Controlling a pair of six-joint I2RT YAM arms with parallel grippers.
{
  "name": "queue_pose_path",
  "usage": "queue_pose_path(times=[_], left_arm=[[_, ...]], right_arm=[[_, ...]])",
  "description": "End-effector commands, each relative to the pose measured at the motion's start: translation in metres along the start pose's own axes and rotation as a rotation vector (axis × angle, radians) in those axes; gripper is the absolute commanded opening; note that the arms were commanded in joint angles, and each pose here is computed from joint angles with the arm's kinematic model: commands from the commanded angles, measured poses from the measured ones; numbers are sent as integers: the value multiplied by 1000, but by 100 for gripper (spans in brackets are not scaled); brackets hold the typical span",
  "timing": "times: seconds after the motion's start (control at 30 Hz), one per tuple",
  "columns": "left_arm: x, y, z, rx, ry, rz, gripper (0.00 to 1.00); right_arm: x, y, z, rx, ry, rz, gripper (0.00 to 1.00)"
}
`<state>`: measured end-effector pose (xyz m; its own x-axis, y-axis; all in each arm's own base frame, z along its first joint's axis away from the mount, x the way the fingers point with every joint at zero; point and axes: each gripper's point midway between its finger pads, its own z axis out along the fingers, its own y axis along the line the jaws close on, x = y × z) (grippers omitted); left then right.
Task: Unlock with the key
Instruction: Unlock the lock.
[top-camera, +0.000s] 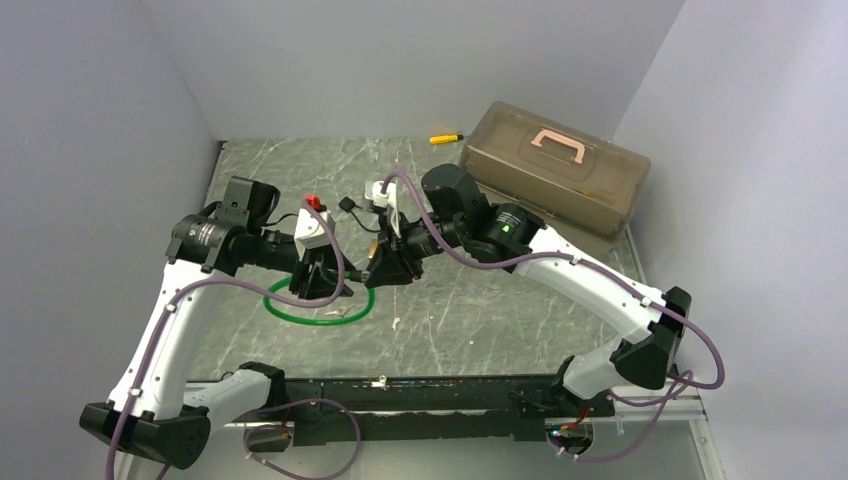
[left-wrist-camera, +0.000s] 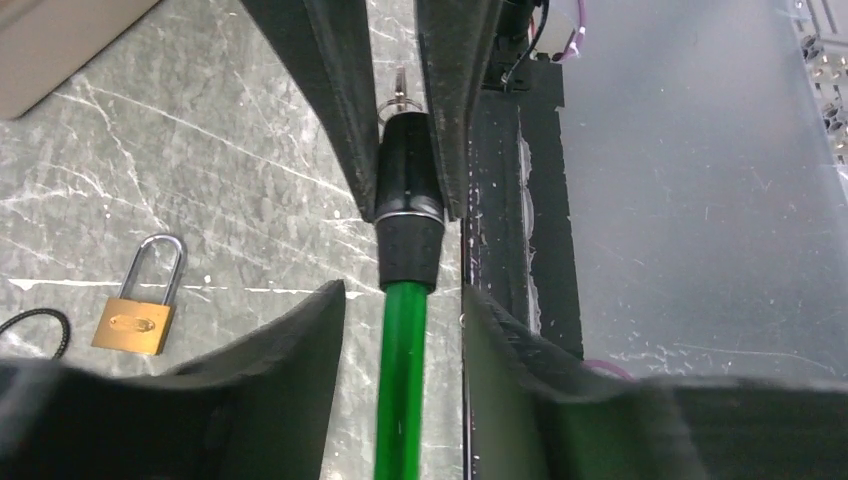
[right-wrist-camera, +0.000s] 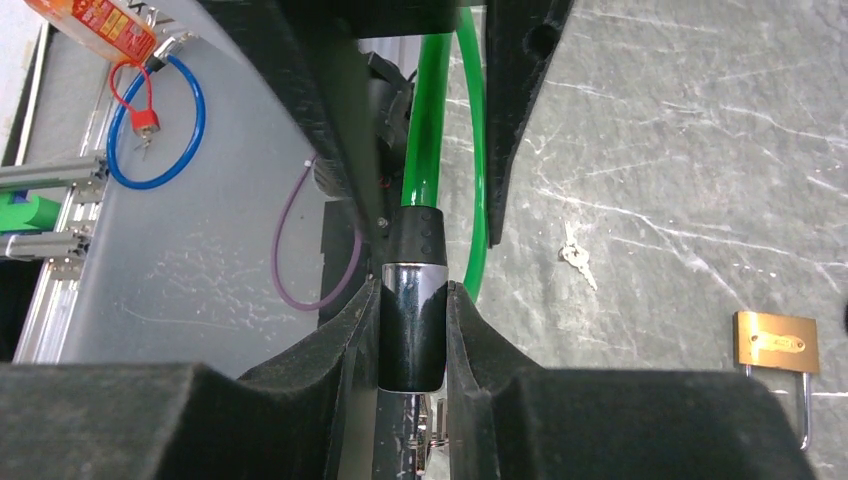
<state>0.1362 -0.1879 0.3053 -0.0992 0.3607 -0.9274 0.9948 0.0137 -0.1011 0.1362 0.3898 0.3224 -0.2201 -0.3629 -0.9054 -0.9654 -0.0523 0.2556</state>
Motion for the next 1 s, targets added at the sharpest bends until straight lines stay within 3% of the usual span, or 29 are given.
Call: queue_pose_path(times=[0.0,0.07,0.13,0.27,0.37,0.5,0.67,0.97], left_arm=[[-20,-4,-3,1,-64,43,36],[-22,0,-4,-23,-64,52,14],[-28,-1,-6,-30,-76,69,0],[-23,-5,-4,-32,-57,69,0],[-11,-10,-1,-24,-19,71,0],[-6,-19,-2,-6,-18,100,0],[-10,-31,-7,1,-30,154,0],[-23,-37,-16,-42,-33,182,0]], right_arm=[[-40,16,-11,-20,-95,-128,0],[-39,18,-9,-25,-85,-132,0],[-38,18,-6,-28,-73,-130,0],[-39,17,-3,-21,-68,-130,0],[-43,16,-1,-16,-76,-126,6],[-53,13,-6,13,-82,-133,30],[-69,2,-30,113,-160,-110,97],[-69,-18,-91,277,-384,21,100]])
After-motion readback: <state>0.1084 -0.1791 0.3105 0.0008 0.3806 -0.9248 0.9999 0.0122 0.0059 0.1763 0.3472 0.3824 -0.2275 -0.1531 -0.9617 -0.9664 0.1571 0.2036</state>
